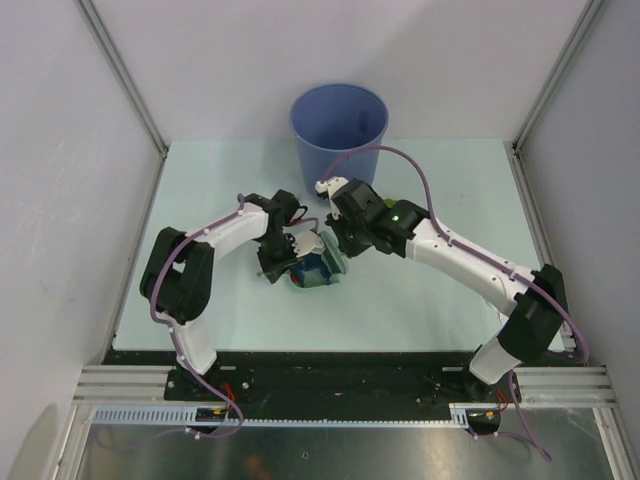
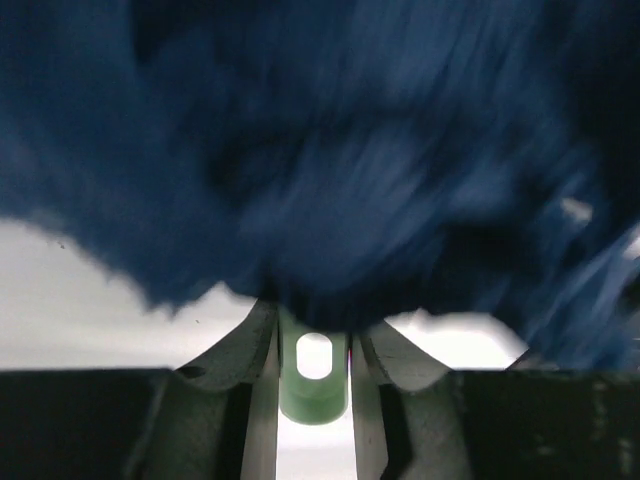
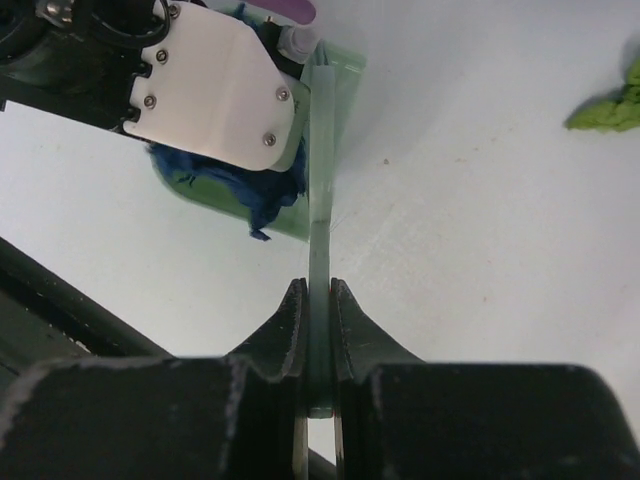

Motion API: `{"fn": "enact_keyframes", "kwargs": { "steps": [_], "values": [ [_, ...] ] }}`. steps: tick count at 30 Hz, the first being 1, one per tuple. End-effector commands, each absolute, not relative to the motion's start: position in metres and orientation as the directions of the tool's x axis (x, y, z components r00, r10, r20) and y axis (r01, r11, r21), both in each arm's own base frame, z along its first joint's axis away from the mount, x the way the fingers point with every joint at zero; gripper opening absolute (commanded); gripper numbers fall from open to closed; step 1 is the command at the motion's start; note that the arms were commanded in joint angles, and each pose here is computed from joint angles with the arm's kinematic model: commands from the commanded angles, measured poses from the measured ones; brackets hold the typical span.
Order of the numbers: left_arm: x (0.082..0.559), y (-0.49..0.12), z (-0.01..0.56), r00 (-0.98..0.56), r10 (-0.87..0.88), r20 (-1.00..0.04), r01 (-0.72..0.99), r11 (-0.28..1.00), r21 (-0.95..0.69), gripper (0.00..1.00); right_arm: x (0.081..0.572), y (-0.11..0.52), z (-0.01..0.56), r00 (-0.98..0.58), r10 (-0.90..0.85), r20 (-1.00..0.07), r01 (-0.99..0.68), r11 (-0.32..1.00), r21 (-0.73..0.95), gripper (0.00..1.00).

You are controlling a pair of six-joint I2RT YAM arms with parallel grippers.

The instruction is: Sweep away the paper scraps from the table

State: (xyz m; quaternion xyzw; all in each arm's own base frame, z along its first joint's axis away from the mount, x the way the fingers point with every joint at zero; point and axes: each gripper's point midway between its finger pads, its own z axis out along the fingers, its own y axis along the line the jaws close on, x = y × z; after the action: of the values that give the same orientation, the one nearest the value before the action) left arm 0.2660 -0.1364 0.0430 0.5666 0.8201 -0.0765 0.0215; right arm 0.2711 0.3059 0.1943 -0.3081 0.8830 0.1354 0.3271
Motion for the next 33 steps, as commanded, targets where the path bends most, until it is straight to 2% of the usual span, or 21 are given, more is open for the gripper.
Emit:
{"fn": "enact_keyframes", "kwargs": {
  "steps": [1, 8, 13, 17, 19, 23, 28, 33],
  "values": [
    [0.279, -0.152, 0.061, -0.379, 0.901, -0.211, 0.925, 0.373, -0.07, 0.0, 0.269, 0.292, 0.274, -0.518, -0.355, -0.778, -0.589, 0.808, 0.023, 0.0],
    [0.282, -0.185, 0.09, -0.37, 0.844, -0.389, 0.928, 0.354, -0.116, 0.0, 0.272, 0.277, 0.31, -0.453, -0.324, -0.83, -0.56, 0.828, -0.018, 0.0],
    [0.273, -0.19, 0.099, -0.354, 0.832, -0.428, 0.935, 0.33, -0.132, 0.0, 0.287, 0.236, 0.351, -0.398, -0.239, -0.886, -0.388, 0.919, -0.074, 0.0],
    [0.269, -0.19, 0.11, -0.399, 0.799, -0.451, 0.916, 0.374, -0.148, 0.0, 0.284, 0.194, 0.395, -0.32, -0.099, -0.942, -0.278, 0.961, -0.006, 0.0],
    [0.27, -0.191, 0.128, -0.409, 0.767, -0.495, 0.908, 0.393, -0.142, 0.0, 0.279, 0.169, 0.409, -0.285, -0.045, -0.958, -0.239, 0.971, 0.026, 0.0],
    [0.28, -0.188, 0.174, -0.428, 0.688, -0.586, 0.883, 0.457, -0.108, 0.0, 0.275, 0.136, 0.407, -0.287, 0.01, -0.958, -0.188, 0.98, 0.067, 0.0],
    [0.291, -0.171, 0.213, -0.432, 0.652, -0.623, 0.845, 0.533, -0.028, 0.0, 0.276, 0.122, 0.382, -0.348, 0.034, -0.937, -0.179, 0.979, 0.102, 0.0],
    [0.328, -0.16, 0.262, -0.431, 0.596, -0.678, 0.78, 0.623, 0.052, 0.0, 0.287, 0.111, 0.358, -0.399, 0.041, -0.916, -0.153, 0.982, 0.11, 0.0]
  ]
}}
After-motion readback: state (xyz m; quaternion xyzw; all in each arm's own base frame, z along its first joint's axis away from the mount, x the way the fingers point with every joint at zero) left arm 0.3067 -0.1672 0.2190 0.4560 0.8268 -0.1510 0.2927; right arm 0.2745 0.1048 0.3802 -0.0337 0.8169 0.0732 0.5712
